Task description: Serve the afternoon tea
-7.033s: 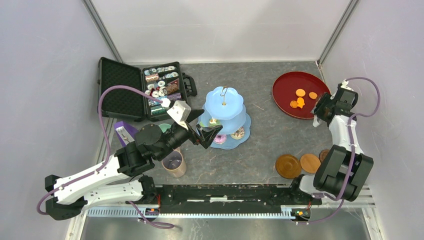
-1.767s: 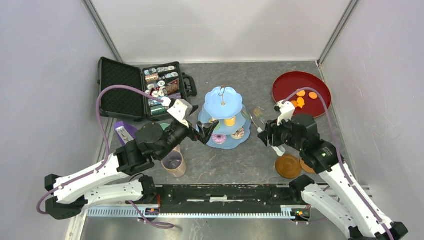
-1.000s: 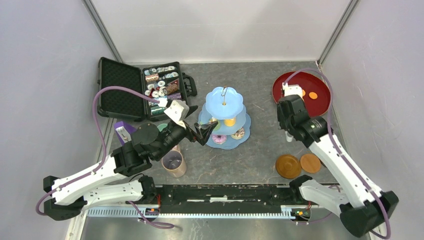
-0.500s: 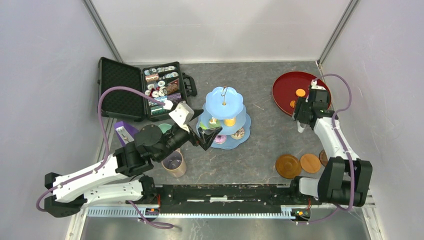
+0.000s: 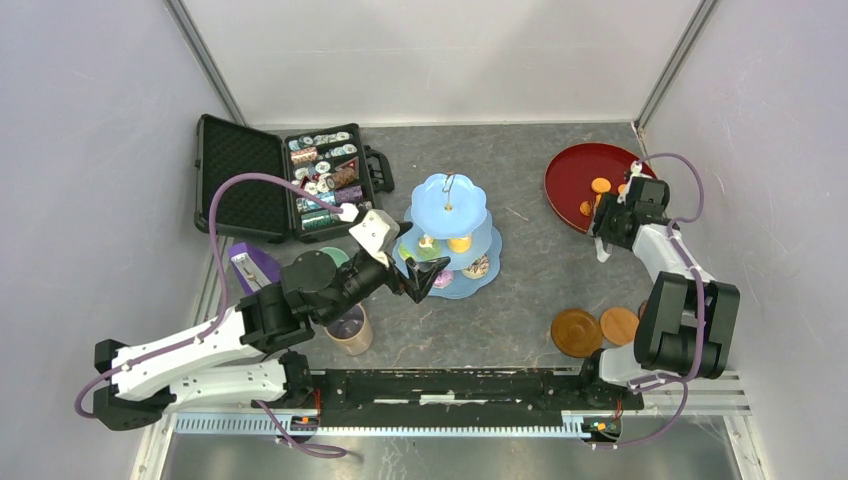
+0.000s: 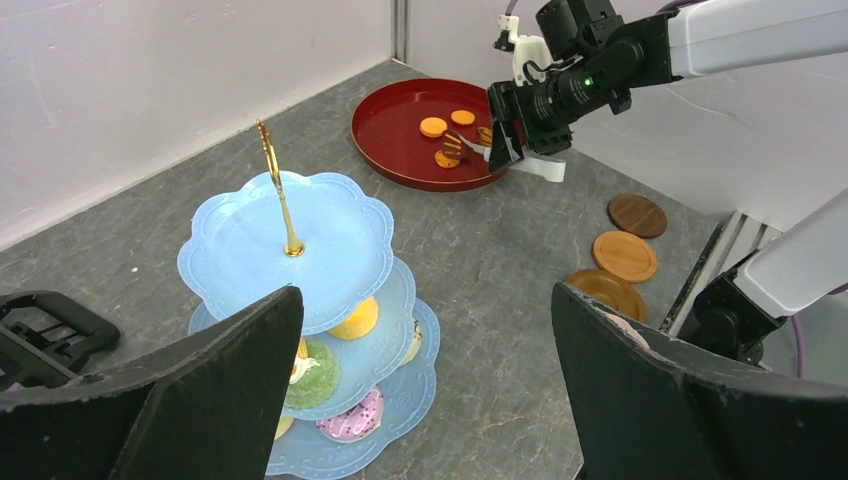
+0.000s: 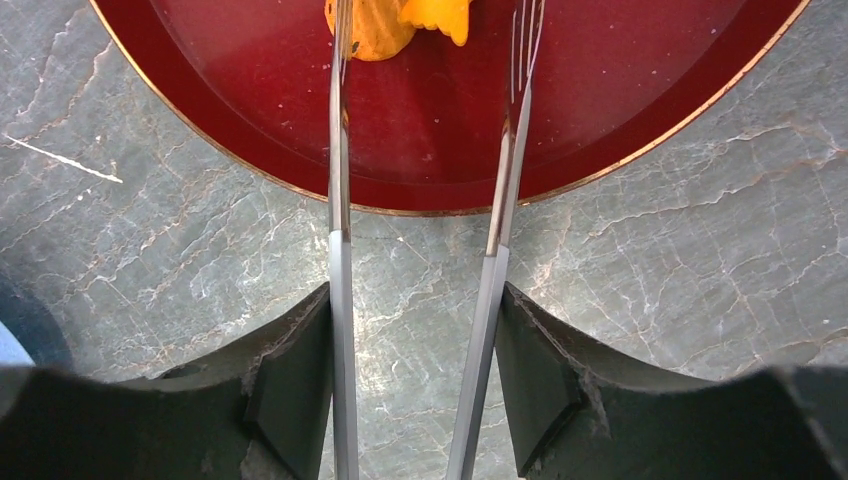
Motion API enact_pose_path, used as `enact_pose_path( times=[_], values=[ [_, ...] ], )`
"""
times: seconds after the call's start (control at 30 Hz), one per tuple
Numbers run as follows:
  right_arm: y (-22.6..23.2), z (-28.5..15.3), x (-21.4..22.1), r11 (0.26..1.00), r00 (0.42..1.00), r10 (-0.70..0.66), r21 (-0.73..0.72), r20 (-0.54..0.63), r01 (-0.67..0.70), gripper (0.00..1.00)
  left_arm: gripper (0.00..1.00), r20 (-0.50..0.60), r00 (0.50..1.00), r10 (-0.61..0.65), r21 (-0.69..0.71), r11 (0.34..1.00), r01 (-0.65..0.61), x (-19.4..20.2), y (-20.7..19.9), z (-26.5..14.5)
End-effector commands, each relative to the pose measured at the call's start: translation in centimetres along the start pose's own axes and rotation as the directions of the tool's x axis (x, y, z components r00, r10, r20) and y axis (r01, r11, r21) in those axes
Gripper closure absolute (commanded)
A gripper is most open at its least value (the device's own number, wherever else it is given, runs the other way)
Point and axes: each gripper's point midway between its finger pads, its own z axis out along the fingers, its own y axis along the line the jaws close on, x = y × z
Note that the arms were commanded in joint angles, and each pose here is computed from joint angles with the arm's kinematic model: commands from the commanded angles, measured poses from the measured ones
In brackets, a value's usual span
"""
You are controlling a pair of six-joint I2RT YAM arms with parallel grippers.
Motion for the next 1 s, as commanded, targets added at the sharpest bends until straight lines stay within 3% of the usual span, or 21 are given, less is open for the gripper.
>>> enact_pose_path(
  times=[0.0,0.37,0.97],
  values=[
    [0.1,0.3,-3.0,1.0,0.996,-0.02,-0.007,0.087,0.02,0.4,0.0,0.028,0.999,0.03,-0.022,0.999,-0.029,-0.7,0.3,0.4],
    [-0.4,1.7,-2.7,0.999,0.998,-0.035,0.01,0.053,0.035,0.46,0.0,0.011,0.999,0.037,-0.024,0.999,-0.036,-0.5,0.1,0.8],
    [-0.5,-0.8,-4.0,0.998,0.99,-0.055,0.026,0.131,0.052,0.89,0.0,0.027,0.999,0.034,-0.023,0.999,-0.033,-1.0,0.3,0.4]
  ],
)
